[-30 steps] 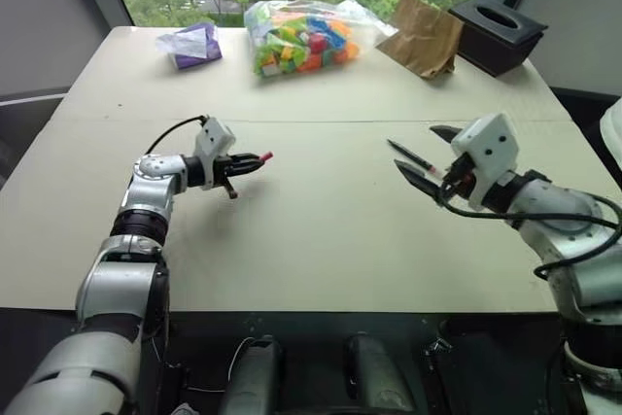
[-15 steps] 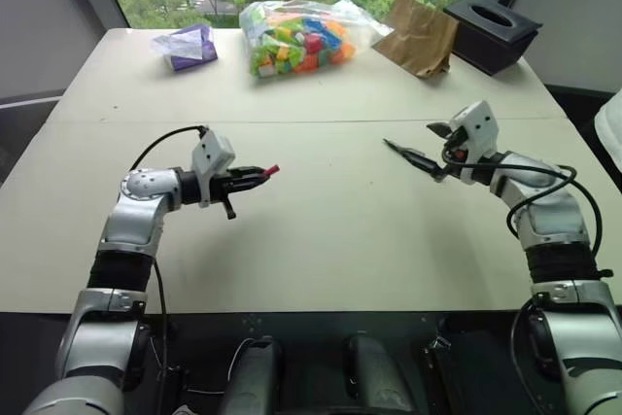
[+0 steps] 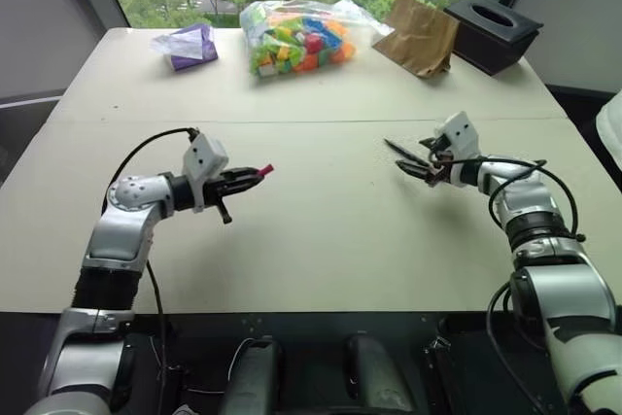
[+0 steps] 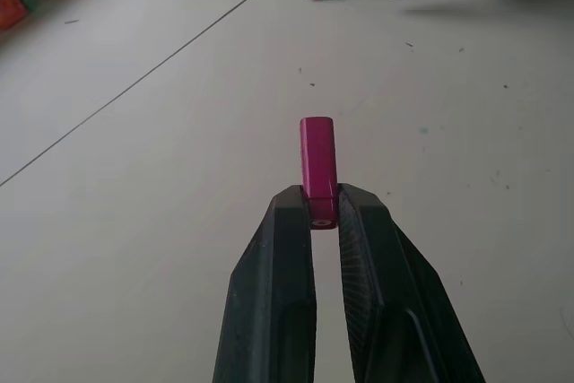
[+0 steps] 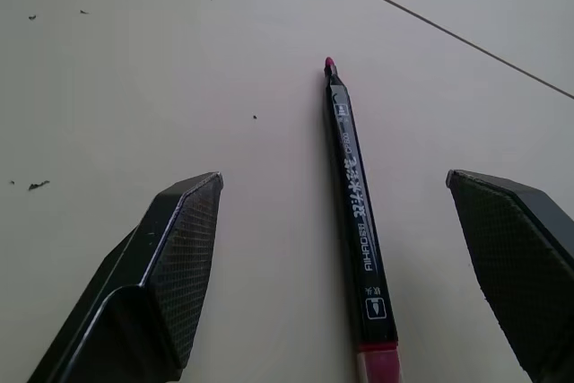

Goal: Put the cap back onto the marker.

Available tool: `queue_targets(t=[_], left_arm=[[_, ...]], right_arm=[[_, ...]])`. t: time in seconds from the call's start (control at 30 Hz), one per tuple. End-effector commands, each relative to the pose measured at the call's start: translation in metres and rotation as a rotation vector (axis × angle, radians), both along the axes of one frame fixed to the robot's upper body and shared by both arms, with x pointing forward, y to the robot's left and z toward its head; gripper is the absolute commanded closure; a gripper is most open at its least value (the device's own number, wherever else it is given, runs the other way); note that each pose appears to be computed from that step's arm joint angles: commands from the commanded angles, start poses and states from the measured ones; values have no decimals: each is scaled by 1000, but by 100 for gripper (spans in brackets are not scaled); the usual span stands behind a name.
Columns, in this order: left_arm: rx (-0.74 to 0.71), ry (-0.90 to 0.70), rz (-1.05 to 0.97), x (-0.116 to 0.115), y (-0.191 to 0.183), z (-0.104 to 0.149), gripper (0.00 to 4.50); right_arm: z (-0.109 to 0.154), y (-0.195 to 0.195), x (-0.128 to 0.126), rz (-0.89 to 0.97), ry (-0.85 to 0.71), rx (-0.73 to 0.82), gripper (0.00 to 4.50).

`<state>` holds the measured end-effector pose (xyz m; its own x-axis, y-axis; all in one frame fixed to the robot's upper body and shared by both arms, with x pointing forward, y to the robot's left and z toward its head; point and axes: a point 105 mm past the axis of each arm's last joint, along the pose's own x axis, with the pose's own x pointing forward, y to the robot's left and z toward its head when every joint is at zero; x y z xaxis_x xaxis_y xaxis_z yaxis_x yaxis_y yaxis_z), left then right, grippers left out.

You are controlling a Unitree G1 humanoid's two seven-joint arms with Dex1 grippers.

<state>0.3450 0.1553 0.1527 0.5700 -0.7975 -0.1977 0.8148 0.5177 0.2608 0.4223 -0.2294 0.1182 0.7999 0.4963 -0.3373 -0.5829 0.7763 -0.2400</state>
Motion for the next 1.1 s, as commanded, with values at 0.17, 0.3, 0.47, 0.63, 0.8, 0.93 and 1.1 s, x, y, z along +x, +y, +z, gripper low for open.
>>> queue_targets(t=[0.17,0.3,0.47,0.63,0.8,0.93,1.1], left_arm=[[-36,-45,-19,-7,-1,19,446],[-39,-37,-23,-7,-2,20,446],[-38,-36,-27,-7,-3,20,450],[-39,-41,-25,-6,-3,22,450],[-36,-47,-19,-6,-1,25,450],[-27,-50,-27,-6,-1,26,450],[40,-70,-95,-3,-5,26,450]], right_arm=[[8,-5,3,-7,-29,-9,37],[5,-6,3,-15,-16,1,37],[1,-7,1,-17,13,31,90],[-4,-7,-1,-38,64,102,323],[-8,-5,-1,-38,76,107,446],[0,-2,0,-1,43,70,446],[32,16,-4,167,-81,-57,446]])
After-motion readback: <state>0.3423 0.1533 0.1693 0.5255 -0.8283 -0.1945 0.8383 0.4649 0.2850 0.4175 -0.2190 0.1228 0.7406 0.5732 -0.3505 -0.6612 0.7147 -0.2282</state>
